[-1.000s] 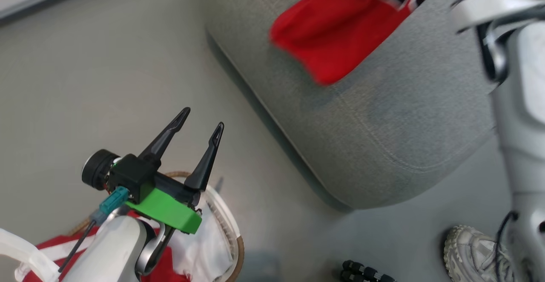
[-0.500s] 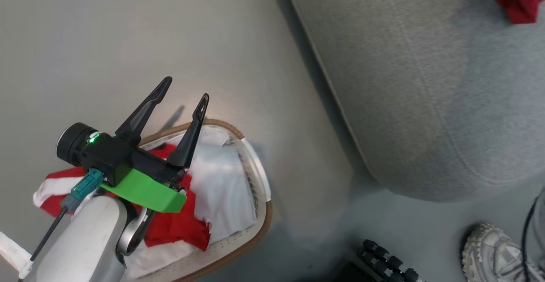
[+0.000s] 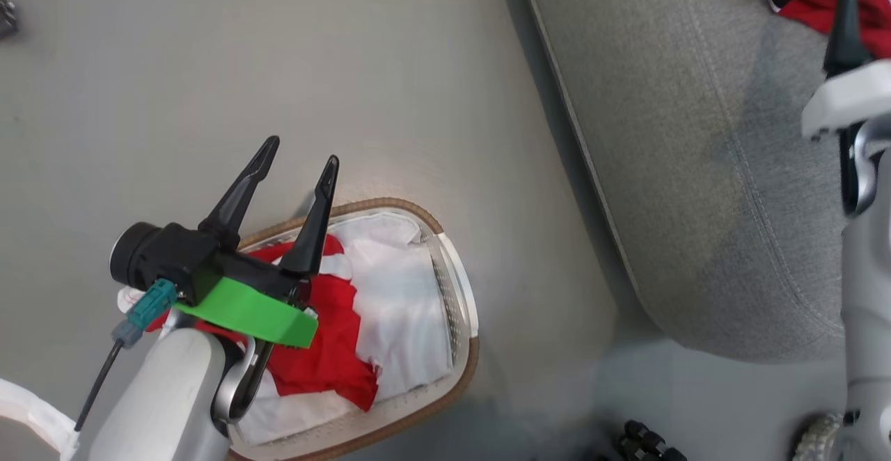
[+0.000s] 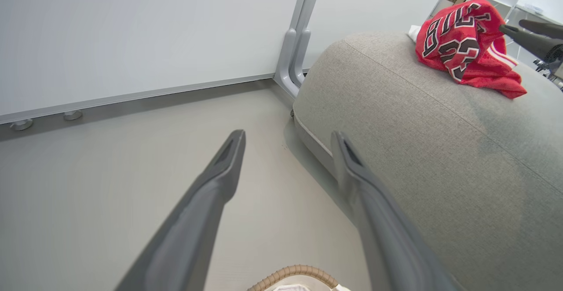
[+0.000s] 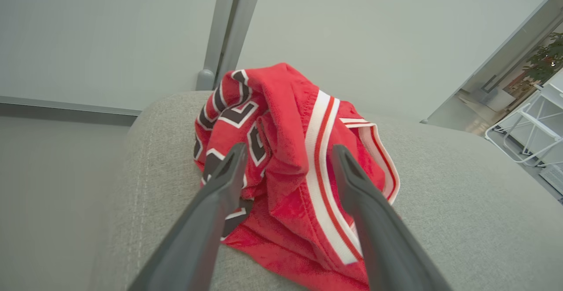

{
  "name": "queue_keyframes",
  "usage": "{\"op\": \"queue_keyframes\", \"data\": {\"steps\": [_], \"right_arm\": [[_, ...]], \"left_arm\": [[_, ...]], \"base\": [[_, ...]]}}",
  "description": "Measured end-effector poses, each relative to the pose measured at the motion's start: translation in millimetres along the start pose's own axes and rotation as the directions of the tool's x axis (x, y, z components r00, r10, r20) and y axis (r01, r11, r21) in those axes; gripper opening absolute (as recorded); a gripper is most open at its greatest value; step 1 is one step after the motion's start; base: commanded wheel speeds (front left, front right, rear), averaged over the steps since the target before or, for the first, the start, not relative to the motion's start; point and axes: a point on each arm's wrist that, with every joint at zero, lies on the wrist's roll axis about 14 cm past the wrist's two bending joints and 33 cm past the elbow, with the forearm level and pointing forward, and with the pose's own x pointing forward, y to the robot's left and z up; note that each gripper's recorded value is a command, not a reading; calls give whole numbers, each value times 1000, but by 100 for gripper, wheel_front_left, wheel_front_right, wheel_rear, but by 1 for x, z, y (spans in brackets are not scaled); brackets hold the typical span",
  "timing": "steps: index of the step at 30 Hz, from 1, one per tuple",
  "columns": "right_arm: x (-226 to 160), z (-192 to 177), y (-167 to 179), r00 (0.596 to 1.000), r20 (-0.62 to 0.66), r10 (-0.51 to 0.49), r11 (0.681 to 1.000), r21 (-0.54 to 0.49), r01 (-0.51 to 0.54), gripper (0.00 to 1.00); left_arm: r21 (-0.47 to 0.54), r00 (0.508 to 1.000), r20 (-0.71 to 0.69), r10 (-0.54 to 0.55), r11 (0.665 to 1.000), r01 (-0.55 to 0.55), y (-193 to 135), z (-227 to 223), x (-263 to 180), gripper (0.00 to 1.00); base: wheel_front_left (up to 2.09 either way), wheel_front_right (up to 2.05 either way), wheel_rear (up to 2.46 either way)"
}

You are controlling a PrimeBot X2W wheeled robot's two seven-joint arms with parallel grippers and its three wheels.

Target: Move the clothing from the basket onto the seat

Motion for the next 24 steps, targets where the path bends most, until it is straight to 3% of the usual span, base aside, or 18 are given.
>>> {"op": "queue_keyframes", "data": {"steps": [5,12,19,24], "right_arm": [[-30,19,7,998,62,20,994,109,-27,100],[-65,40,43,987,119,107,966,224,-131,100],[-93,49,90,969,134,208,916,320,-241,100],[-109,64,121,946,166,279,876,359,-321,100]], "left_arm": [[27,997,40,62,998,-63,1,21,-12,100],[78,974,92,206,974,-214,20,47,-47,100],[106,918,139,373,916,-388,46,67,-97,100],[113,858,173,483,856,-504,62,78,-139,100]], "base": [[0,0,0],[0,0,0],[0,0,0],[0,0,0]]}}
